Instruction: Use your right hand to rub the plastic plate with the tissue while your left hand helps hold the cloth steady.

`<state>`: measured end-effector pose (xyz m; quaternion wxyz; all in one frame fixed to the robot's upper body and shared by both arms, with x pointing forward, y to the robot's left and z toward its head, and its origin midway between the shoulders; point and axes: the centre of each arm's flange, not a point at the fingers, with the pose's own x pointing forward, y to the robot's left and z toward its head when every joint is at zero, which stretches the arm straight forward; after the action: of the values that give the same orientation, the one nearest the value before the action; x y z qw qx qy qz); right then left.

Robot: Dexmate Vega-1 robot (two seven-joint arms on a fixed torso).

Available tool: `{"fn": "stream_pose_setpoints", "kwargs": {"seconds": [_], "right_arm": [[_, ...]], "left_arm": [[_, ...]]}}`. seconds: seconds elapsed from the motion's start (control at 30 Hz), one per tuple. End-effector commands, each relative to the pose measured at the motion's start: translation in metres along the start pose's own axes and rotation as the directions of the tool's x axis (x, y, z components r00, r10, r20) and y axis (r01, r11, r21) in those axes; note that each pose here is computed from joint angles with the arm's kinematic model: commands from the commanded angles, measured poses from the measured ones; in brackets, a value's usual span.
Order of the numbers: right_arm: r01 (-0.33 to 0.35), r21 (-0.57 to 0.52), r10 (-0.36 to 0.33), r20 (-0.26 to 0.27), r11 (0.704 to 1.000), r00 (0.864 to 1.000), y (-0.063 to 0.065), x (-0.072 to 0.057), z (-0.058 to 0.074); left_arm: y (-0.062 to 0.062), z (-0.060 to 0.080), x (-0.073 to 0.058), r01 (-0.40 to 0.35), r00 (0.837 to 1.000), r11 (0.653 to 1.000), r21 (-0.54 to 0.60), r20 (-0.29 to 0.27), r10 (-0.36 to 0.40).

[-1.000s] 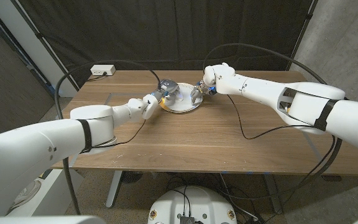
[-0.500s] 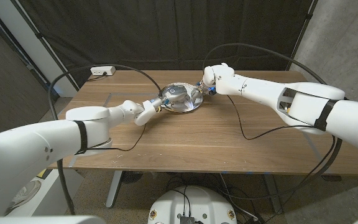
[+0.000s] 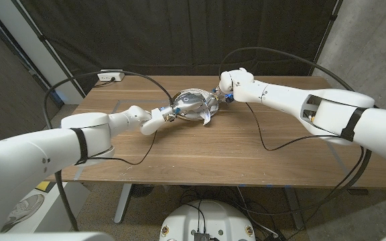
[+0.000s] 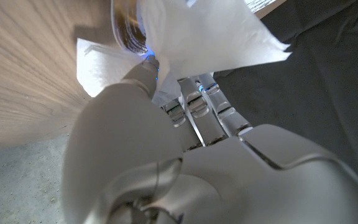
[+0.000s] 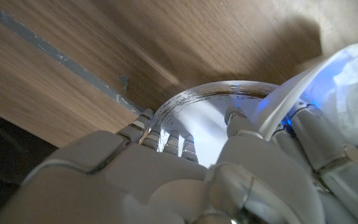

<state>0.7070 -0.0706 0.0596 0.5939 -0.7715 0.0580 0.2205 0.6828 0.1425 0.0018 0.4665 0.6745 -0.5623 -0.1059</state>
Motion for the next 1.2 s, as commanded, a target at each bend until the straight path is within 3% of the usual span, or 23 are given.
{"fn": "stream_pose_setpoints", "kwargs": {"seconds": [0.03,0.17,0.27,0.3,0.33,0.6,0.67,0.73,0.83,1.07,1.2], "right_arm": [[0.008,0.007,-0.008,0.009,1.0,1.0,-0.003,-0.001,-0.004],[-0.004,0.009,0.004,0.013,1.0,1.0,-0.003,0.0,-0.006],[-0.008,0.012,0.008,0.012,1.0,1.0,-0.004,0.001,-0.006],[-0.008,0.012,0.008,0.012,1.0,1.0,-0.004,0.001,-0.006],[-0.011,0.012,0.011,0.008,1.0,1.0,-0.004,0.002,-0.007],[-0.019,0.014,0.019,0.01,1.0,1.0,-0.005,0.004,-0.009],[-0.019,0.015,0.018,0.011,1.0,1.0,-0.005,0.004,-0.01],[-0.02,0.017,0.02,0.013,1.0,1.0,-0.005,0.004,-0.011],[-0.022,0.018,0.022,0.014,1.0,1.0,-0.005,0.004,-0.011],[-0.023,0.025,0.023,0.019,0.999,1.0,-0.005,0.003,-0.012],[-0.025,0.025,0.025,0.019,0.999,1.0,-0.005,0.004,-0.013]], "left_arm": [[-0.011,-0.021,-0.004,0.101,0.989,0.994,0.044,-0.114,-0.095],[-0.019,-0.027,-0.005,0.142,0.976,0.988,0.065,-0.173,-0.129],[-0.024,-0.038,-0.002,0.196,0.952,0.978,0.075,-0.253,-0.172],[-0.024,-0.038,-0.002,0.196,0.952,0.978,0.075,-0.253,-0.172],[-0.025,-0.044,-0.001,0.224,0.936,0.972,0.075,-0.295,-0.193],[-0.023,-0.072,0.002,0.336,0.853,0.939,0.073,-0.446,-0.27],[-0.019,-0.076,0.001,0.33,0.853,0.94,0.083,-0.453,-0.259],[-0.017,-0.081,0.001,0.346,0.838,0.935,0.084,-0.475,-0.267],[-0.018,-0.09,0.0,0.406,0.794,0.91,0.08,-0.523,-0.309],[-0.02,-0.111,-0.006,0.555,0.651,0.832,0.013,-0.629,-0.425],[-0.018,-0.119,-0.01,0.614,0.59,0.789,-0.007,-0.659,-0.466]]}}
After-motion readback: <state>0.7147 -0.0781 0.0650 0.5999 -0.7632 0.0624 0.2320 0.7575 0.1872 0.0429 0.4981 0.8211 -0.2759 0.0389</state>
